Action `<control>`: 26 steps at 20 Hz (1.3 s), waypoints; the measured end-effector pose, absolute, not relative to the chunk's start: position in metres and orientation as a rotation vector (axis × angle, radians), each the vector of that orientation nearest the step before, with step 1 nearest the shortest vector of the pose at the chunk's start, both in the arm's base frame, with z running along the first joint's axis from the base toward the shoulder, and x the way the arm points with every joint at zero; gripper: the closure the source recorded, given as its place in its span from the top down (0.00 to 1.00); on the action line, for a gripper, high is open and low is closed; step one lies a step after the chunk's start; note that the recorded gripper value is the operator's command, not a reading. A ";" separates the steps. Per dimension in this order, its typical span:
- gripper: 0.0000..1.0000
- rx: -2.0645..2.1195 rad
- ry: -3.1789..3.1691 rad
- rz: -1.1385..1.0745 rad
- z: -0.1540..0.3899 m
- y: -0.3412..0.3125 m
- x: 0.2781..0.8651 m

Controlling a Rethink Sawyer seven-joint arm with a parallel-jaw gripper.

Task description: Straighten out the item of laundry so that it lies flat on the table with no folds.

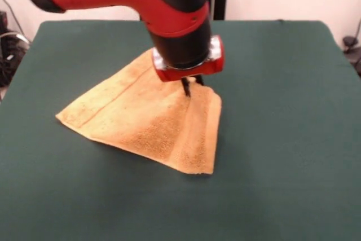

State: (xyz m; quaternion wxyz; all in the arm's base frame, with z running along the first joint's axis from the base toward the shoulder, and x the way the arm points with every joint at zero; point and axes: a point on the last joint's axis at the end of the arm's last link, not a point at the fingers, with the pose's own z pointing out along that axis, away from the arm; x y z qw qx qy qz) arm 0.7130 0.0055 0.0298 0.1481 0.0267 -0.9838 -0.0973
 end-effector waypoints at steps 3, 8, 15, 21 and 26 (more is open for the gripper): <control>0.00 0.077 -2.854 -0.275 0.023 0.014 0.708; 0.00 0.076 -2.881 -0.268 0.013 0.016 0.703; 0.00 0.058 -2.888 -0.238 0.007 0.006 0.697; 0.00 0.062 -2.874 -0.197 0.001 0.005 0.690; 0.00 0.071 -2.864 -0.169 -0.002 0.007 0.686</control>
